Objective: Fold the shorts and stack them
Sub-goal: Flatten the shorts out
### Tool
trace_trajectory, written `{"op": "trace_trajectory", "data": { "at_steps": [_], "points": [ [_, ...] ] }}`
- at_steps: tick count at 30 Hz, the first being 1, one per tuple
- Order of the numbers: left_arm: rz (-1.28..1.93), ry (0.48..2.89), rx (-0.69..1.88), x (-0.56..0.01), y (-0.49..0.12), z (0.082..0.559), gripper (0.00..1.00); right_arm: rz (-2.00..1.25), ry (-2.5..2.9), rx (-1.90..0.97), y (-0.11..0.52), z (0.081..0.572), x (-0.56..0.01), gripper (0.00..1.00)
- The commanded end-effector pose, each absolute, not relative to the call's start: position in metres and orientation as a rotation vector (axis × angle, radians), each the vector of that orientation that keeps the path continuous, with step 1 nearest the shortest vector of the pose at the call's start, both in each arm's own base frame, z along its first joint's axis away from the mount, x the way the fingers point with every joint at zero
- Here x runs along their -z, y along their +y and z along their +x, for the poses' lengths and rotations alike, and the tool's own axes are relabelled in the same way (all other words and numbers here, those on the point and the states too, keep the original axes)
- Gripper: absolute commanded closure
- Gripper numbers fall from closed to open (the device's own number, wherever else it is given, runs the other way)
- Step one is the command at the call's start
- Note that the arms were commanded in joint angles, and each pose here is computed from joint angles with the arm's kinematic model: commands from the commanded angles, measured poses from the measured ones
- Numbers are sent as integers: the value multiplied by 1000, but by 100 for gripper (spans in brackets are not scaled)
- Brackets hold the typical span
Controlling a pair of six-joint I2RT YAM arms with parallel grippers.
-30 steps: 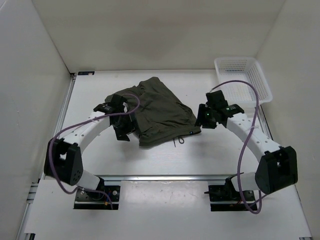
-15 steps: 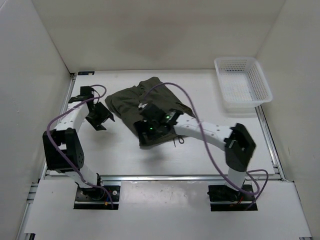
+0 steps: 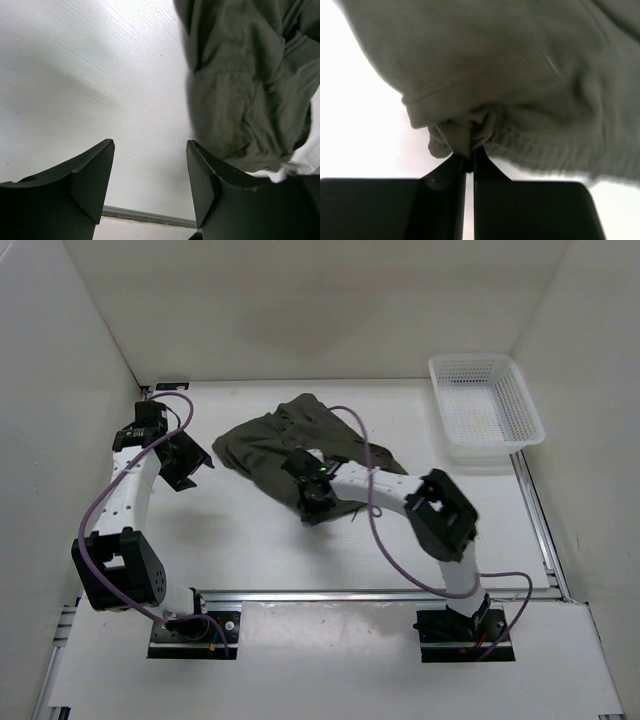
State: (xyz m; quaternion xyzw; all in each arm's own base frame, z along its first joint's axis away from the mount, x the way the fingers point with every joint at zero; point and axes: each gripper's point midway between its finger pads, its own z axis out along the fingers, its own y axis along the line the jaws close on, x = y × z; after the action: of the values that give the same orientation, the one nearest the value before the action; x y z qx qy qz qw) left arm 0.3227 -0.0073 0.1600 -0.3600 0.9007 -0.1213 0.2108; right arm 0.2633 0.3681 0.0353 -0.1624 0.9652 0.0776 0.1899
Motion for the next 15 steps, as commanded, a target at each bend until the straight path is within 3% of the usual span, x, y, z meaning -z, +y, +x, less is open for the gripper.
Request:
{"op": "trace_trajectory", "data": {
  "at_steps": [1, 3, 8, 9, 11, 12, 13, 15],
  "points": [
    [-966, 2496, 333, -169, -5, 322, 29, -255, 2625, -74, 288, 279, -81, 100],
    [-897, 2507, 334, -173, -11, 327, 29, -202, 2562, -77, 253, 274, -109, 100],
    [-759, 2597, 361, -161, -43, 331, 29, -195, 2531, 58, 170, 249, -110, 97],
    [-705, 2639, 363, -153, -56, 326, 29, -153, 2531, 113, 149, 247, -115, 83],
    [-669, 2681, 376, -139, -68, 325, 29, -77, 2558, 143, 134, 244, -113, 66],
    [-656, 2703, 388, -132, -74, 323, 27, -27, 2576, 170, 120, 241, -108, 48],
    [-633, 2741, 405, -122, -83, 318, 25, -11, 2586, 157, 117, 240, -107, 38],
    [-608, 2808, 452, -106, -98, 314, 23, 66, 2638, 79, 119, 235, -101, 29]
  ]
}}
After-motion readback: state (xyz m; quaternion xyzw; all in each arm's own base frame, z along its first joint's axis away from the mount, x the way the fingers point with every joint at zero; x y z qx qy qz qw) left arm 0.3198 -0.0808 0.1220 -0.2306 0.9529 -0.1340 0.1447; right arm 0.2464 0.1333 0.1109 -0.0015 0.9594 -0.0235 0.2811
